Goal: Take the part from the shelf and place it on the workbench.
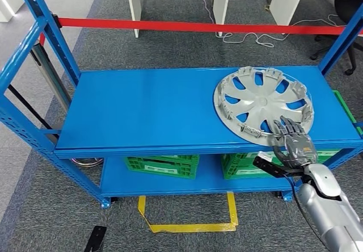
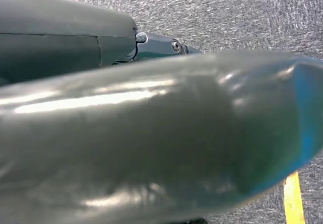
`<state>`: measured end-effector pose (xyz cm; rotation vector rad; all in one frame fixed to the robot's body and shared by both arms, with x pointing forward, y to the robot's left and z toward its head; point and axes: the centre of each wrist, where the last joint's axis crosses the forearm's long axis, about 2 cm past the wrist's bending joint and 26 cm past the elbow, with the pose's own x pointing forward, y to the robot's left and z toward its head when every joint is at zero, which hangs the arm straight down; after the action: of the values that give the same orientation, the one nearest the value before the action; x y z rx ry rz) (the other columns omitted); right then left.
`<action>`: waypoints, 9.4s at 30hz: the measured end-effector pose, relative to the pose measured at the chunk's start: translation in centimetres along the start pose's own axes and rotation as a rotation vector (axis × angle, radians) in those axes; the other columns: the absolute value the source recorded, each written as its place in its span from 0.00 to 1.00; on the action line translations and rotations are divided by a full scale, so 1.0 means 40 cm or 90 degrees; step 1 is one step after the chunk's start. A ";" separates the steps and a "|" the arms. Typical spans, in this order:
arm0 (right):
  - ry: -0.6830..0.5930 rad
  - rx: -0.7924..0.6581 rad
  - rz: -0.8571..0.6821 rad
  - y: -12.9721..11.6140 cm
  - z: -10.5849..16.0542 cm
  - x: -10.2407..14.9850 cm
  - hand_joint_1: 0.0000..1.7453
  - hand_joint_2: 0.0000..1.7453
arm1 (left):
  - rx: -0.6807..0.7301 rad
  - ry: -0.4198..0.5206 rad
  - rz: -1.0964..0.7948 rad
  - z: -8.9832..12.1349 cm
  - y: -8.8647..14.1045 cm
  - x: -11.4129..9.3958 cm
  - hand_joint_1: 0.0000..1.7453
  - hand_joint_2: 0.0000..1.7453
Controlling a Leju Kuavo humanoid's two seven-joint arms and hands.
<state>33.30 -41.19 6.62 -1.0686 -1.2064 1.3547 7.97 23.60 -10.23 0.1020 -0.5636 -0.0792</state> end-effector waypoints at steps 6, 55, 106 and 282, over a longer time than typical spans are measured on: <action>0.002 0.034 -0.014 0.000 0.002 -0.016 1.00 1.00 | 0.002 0.001 0.003 -0.002 0.002 0.005 0.00 0.00; 0.001 0.101 -0.057 -0.020 -0.028 -0.047 1.00 1.00 | 0.001 -0.014 0.023 -0.021 -0.032 0.083 0.00 0.00; -0.133 -0.113 0.129 -0.267 -0.083 -0.011 1.00 1.00 | 0.047 -0.074 0.064 -0.021 -0.051 0.104 0.00 1.00; -0.267 -0.315 -0.118 -0.347 0.251 -0.020 1.00 1.00 | 0.000 0.087 0.138 0.043 0.033 -0.116 0.00 1.00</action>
<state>25.09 -42.99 21.57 -0.9938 -1.9752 1.1963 3.20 25.25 -11.09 0.0459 -0.4349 0.1377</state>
